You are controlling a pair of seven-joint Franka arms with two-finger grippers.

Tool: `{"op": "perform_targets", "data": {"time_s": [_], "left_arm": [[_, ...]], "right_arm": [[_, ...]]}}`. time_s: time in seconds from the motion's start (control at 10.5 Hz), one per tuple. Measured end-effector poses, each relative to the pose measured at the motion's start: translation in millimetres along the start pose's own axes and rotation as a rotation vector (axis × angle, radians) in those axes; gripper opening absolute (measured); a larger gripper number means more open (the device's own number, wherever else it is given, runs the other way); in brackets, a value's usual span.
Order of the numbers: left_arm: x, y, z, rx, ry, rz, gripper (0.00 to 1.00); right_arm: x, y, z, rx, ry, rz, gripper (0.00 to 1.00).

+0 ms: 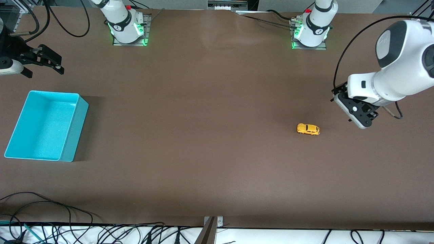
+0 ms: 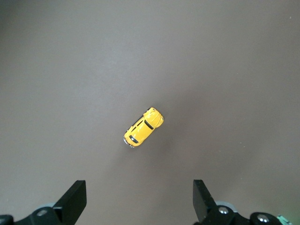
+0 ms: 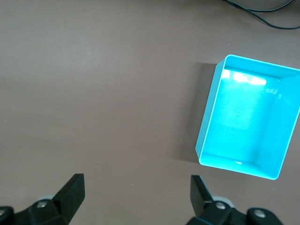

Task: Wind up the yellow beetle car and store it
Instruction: 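Move the left gripper down over the yellow beetle car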

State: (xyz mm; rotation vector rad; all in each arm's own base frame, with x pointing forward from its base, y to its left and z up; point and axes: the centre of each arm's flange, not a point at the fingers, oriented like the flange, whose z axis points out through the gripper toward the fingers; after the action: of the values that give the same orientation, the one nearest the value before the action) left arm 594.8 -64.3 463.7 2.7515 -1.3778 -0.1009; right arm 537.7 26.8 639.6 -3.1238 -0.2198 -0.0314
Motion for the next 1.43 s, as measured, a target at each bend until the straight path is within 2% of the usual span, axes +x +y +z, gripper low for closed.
{"op": "perform_targets", "data": {"time_s": [0.29, 0.95, 1.24, 1.43], "left_arm": [[-1.6, -3.1, 57.6, -0.011, -0.021, 0.108, 1.0], [5.8, -20.1, 202.0, 0.017, 0.025, 0.481, 1.0], [-0.4, -13.2, 243.9, 0.019, 0.031, 0.554, 1.0], [-4.3, -6.7, 262.0, 0.031, 0.008, 0.597, 1.0]], "right_arm": [[0.0, 0.0, 0.0, 0.0, 0.0, 0.0, 1.0], [-0.1, -0.1, -0.3, 0.0, 0.0, 0.0, 1.0], [-0.1, -0.1, -0.2, 0.0, 0.0, 0.0, 1.0], [-0.1, -0.1, -0.2, 0.0, 0.0, 0.0, 1.0]]}}
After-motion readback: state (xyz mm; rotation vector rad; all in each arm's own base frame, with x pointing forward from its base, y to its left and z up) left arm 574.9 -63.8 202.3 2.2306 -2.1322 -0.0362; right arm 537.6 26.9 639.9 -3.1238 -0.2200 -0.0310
